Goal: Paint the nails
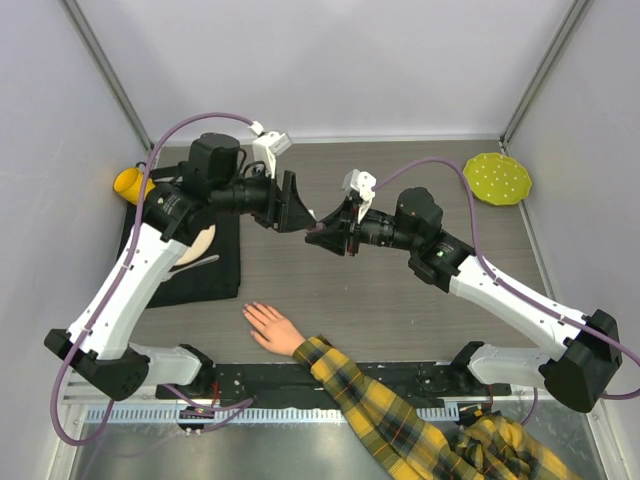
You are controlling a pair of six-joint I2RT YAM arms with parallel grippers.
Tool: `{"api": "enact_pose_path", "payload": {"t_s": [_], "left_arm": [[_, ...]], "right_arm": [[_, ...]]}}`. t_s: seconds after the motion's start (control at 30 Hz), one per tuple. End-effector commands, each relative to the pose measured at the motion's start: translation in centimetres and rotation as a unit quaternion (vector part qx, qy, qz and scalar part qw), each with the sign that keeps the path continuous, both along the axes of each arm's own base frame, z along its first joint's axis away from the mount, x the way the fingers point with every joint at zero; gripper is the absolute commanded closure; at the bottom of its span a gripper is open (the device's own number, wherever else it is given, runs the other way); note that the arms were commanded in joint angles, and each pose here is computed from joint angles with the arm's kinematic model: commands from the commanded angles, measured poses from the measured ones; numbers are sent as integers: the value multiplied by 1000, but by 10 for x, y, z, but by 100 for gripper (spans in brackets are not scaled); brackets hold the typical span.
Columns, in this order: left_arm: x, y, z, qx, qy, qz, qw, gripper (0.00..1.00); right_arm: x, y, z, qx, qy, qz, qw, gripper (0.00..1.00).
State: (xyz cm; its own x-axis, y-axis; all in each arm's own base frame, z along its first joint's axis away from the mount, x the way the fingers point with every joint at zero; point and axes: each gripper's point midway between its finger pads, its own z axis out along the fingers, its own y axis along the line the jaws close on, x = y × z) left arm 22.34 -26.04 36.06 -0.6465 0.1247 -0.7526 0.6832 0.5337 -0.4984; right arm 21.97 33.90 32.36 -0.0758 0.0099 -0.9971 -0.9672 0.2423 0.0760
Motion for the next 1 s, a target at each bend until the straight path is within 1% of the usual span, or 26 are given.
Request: {"api": "enact_pose_path", "payload": {"t_s": [0.0,0.1,0.3,0.43,0.5,0.53,0.67,0.73,0.87,0.97], "left_arm": [[-2,-4,16,-3,-26,-8,1000,44],[0,-5,14,1,-26,-6,1000,45],[-4,-12,17,-2,-31,-16,999,51],[-1,-9,18,5,-38,-4,999,64],[4,-6,19,15,-48,17,999,67],[3,-6,20,17,-55,16,998,71],[-1,-9,25,16,-72,15,997,78],[0,-7,23,21,-74,23,997,85],[-1,-4,25,17,-81,28,996,89],[-3,-2,33,5,-93,35,995,95]], "right_arm": [[0,-1,23,22,-33,-4,999,99],[-1,0,23,21,-31,-4,999,99],[-1,0,22,20,-31,-4,999,99],[0,0,22,19,-33,-7,999,99],[1,0,21,18,-31,-10,999,99],[1,0,22,18,-31,-10,999,99],[1,0,21,18,-31,-12,999,99],[3,0,21,18,-31,-17,999,99],[2,-1,21,23,-33,-17,999,99],[4,0,20,23,-27,-20,999,99]]}}
